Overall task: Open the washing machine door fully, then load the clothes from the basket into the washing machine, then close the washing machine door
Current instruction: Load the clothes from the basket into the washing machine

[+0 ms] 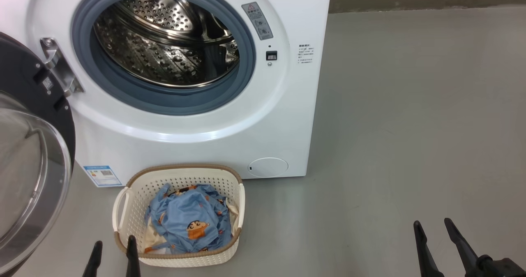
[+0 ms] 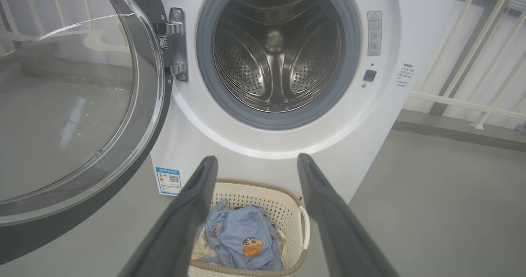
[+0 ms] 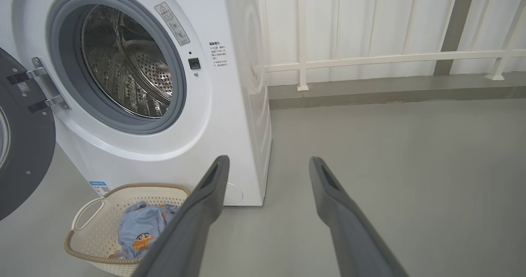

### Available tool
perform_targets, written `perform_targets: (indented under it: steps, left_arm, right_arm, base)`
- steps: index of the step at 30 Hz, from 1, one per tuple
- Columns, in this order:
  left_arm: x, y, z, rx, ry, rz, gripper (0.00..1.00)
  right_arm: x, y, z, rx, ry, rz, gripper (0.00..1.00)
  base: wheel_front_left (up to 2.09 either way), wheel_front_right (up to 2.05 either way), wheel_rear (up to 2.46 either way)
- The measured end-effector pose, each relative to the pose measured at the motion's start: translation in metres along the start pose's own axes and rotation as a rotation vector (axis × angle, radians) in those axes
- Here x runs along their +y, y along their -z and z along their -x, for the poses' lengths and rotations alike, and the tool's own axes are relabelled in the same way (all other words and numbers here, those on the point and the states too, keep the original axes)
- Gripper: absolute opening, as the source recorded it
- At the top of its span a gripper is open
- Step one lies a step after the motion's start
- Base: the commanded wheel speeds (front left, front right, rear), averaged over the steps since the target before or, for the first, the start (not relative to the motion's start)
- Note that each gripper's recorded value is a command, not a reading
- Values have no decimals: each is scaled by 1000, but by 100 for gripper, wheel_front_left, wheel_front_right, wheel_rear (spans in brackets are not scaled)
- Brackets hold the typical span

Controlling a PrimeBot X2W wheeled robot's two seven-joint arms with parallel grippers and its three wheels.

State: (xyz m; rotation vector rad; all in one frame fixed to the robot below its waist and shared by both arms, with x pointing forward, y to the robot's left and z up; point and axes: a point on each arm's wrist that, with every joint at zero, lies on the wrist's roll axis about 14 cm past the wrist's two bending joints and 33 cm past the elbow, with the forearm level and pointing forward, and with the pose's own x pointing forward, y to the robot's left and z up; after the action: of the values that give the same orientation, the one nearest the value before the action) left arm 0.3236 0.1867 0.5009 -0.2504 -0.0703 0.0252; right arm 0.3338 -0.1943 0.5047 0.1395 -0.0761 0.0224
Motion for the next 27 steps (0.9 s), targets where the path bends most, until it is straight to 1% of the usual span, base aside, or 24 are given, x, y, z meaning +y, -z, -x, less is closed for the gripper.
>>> perform_targets:
  steps: [7, 16, 27]
  left_arm:
    - [0, -3, 1, -8, -2, -6, 100]
    - [2, -4, 4, -13, -7, -8, 100]
    - [9, 9, 10, 31, -34, -1, 100]
  right_arm:
    - [-2, 10, 3, 37, -4, 62, 100]
    - [-5, 8, 3, 32, 4, 66, 100]
    - [-6, 15, 7, 55, 8, 62, 100]
  base:
    - [0, 0, 0]
    - [0, 0, 0]
    - [10, -10, 0]
